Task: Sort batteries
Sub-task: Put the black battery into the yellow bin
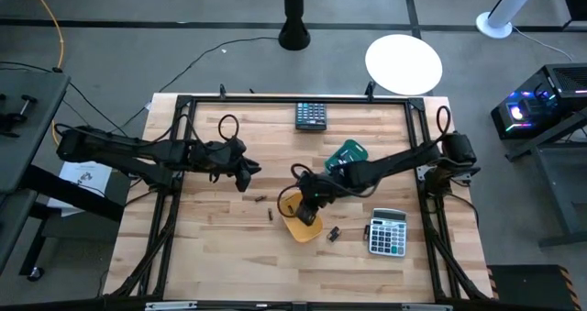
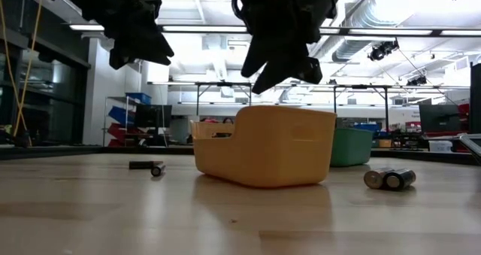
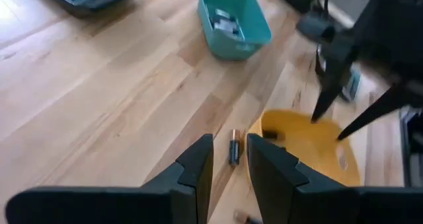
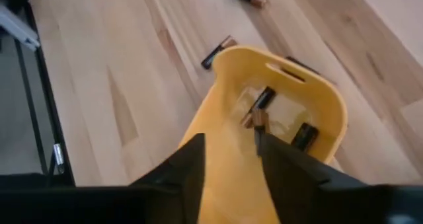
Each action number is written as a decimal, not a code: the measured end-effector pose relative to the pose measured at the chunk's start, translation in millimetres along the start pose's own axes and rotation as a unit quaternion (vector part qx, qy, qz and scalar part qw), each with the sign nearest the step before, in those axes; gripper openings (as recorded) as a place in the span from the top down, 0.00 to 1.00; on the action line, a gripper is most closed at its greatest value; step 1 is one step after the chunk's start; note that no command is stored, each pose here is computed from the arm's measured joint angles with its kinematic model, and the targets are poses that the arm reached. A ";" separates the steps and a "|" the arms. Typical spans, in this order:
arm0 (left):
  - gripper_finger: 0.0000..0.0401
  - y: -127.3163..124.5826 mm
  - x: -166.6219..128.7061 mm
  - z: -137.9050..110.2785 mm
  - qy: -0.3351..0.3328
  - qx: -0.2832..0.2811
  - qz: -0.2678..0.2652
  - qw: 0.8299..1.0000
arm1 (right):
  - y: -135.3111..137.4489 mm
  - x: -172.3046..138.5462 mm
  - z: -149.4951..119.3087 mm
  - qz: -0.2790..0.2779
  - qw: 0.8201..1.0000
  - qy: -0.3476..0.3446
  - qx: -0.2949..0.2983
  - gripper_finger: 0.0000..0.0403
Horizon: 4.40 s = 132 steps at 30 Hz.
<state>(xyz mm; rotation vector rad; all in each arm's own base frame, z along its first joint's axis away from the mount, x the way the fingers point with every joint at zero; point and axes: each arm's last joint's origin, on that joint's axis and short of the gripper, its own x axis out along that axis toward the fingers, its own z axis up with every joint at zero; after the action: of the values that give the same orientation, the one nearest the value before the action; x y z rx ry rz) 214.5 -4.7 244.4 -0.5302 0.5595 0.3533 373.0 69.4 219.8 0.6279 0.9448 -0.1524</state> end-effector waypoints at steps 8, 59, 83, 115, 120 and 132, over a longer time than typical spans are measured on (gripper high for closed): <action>0.66 -18.8 18.0 -34.2 0.114 0.076 -0.023 0.990 | -5.0 -13.8 0.6 -0.017 1.000 0.011 -0.008 0.55; 0.87 -61.8 63.5 -6.3 -0.010 0.182 -0.161 0.970 | -27.3 -56.4 -10.2 -0.180 0.983 0.026 -0.025 0.55; 0.54 -43.9 59.2 -71.4 0.204 -0.111 -0.020 0.972 | -33.7 -58.4 -11.4 -0.203 0.977 0.045 -0.035 0.55; 0.65 -59.7 128.5 -87.5 0.282 -0.178 0.183 0.925 | -42.6 -59.6 -3.3 -0.229 0.970 0.032 -0.077 0.55; 0.80 -57.4 122.6 -94.1 0.291 -0.103 0.205 0.929 | -42.9 -59.7 -3.1 -0.235 0.968 0.029 -0.078 0.55; 0.98 -60.1 82.2 -67.4 0.282 -0.017 0.169 0.944 | -42.9 -61.0 -2.9 -0.237 0.968 0.025 -0.079 0.55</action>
<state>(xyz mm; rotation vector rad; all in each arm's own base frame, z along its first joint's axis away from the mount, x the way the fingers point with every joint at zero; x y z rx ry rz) 279.5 -77.1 170.6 -0.5694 1.2104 0.5404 318.3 27.3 248.4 0.2498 1.1333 -0.4841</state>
